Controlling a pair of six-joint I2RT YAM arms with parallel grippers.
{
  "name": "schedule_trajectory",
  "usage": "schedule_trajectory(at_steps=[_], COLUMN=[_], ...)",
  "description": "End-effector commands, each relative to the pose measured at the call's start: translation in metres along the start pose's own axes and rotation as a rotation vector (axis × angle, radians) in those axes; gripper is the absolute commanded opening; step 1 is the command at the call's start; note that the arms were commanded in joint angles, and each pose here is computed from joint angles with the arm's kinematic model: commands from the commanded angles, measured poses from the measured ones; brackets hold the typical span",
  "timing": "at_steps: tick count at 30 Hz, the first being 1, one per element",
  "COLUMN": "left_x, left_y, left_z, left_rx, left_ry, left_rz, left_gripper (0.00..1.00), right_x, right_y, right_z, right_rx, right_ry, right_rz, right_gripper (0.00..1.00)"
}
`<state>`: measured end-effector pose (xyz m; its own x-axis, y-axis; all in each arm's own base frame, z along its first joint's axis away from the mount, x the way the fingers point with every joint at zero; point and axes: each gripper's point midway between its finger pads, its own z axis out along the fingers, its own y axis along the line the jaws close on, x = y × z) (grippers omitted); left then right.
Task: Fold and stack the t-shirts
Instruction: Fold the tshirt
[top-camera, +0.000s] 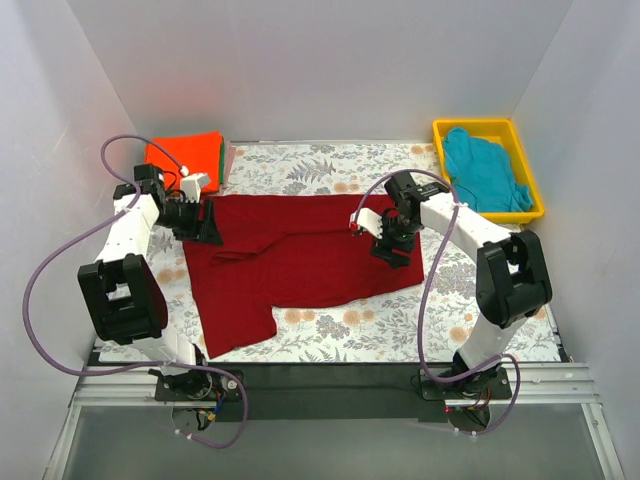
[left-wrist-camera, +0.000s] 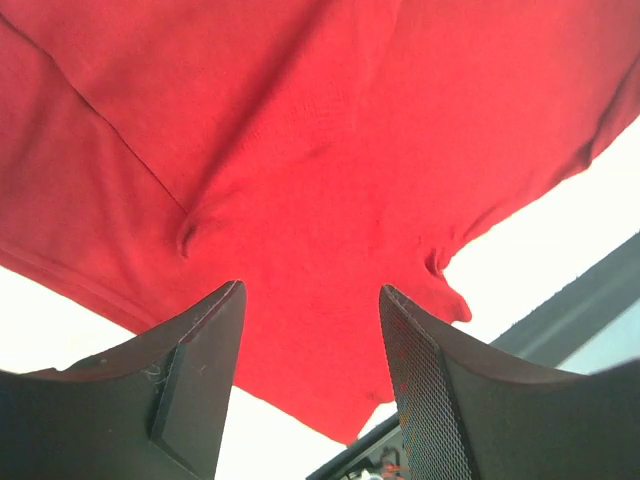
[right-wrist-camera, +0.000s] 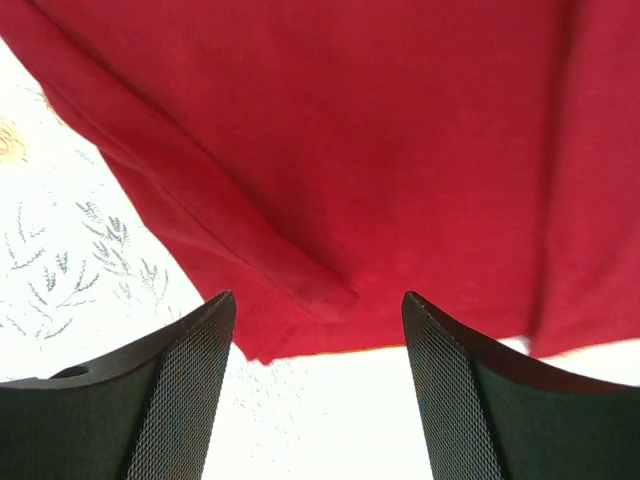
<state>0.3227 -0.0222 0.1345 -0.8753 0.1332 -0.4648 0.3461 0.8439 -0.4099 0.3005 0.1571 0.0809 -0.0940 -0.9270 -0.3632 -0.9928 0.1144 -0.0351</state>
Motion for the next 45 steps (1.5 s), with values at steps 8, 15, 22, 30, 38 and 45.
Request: schedule_trajectory(at_steps=[8, 15, 22, 30, 38, 45], left_x=[0.042, 0.043, 0.041, 0.066, 0.111, 0.149], left_y=[0.011, 0.023, 0.028, 0.018, -0.022, -0.016], left_z=[0.010, 0.014, 0.007, 0.000, -0.025, -0.025], left_rx=[-0.041, -0.054, -0.061, -0.034, 0.086, 0.031], left_ry=[0.073, 0.079, 0.062, 0.118, 0.166, 0.219], left_rz=[-0.007, -0.028, -0.025, 0.051, 0.347, 0.533], left_gripper=[0.56, 0.55, 0.54, 0.53, 0.53, 0.52], right_x=[0.030, 0.039, 0.036, 0.064, 0.102, 0.044], right_y=[0.006, 0.013, 0.027, 0.093, 0.127, 0.099], right_z=[0.021, 0.024, -0.009, -0.025, -0.029, -0.031], right_rx=[-0.058, -0.090, -0.079, -0.192, -0.194, -0.068], right_ry=[0.126, 0.158, 0.151, 0.189, 0.289, 0.079], right_rz=[-0.083, -0.093, -0.101, -0.078, -0.103, 0.059], right_gripper=[0.72, 0.43, 0.01, 0.04, 0.44, 0.69])
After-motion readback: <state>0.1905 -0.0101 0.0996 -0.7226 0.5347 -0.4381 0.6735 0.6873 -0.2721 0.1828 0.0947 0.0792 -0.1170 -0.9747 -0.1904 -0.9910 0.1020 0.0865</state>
